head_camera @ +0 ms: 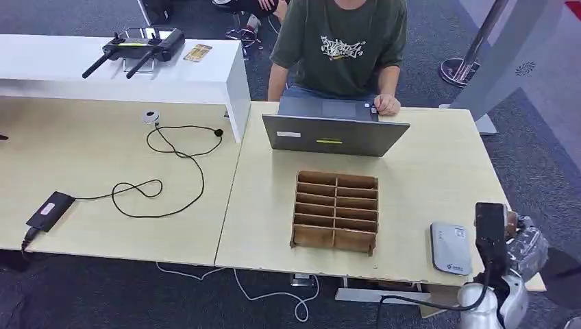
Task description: Pass the card to the sensor for recognition and then transmit it.
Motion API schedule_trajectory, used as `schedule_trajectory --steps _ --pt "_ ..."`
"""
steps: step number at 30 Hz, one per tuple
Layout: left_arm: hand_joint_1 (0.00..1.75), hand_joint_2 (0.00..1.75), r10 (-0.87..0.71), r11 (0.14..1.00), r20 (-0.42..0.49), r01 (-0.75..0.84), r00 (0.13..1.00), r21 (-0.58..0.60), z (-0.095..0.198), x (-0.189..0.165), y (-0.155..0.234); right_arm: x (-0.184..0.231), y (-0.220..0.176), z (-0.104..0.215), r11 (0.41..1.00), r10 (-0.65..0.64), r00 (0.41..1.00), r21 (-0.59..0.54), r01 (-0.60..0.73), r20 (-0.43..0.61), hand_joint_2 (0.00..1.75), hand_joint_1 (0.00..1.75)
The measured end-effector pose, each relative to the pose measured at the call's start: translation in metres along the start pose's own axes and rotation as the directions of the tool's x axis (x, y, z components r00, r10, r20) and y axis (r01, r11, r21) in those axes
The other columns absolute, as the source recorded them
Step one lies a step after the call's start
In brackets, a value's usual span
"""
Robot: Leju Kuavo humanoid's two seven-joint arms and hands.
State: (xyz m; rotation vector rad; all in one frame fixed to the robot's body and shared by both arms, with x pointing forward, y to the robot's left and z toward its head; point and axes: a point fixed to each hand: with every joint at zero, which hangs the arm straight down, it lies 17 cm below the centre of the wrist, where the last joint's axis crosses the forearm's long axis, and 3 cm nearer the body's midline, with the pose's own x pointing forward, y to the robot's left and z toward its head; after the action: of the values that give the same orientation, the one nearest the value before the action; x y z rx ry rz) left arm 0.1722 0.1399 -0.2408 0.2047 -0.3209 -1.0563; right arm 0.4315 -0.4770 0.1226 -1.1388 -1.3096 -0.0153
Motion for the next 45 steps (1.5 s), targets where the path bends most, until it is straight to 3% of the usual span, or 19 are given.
schedule_trajectory --steps 18,45 --pt "0.00 0.00 0.012 1.000 -0.002 -0.012 1.000 0.008 0.000 -0.001 0.000 -0.021 -0.001 0.010 1.000 0.006 0.999 0.007 -0.006 -0.053 1.75 1.75" --pt "0.00 0.00 0.029 1.000 0.000 -0.029 1.000 0.011 0.000 -0.003 -0.001 -0.046 0.052 0.025 0.989 0.049 0.986 0.146 -0.026 -0.157 1.75 1.75"
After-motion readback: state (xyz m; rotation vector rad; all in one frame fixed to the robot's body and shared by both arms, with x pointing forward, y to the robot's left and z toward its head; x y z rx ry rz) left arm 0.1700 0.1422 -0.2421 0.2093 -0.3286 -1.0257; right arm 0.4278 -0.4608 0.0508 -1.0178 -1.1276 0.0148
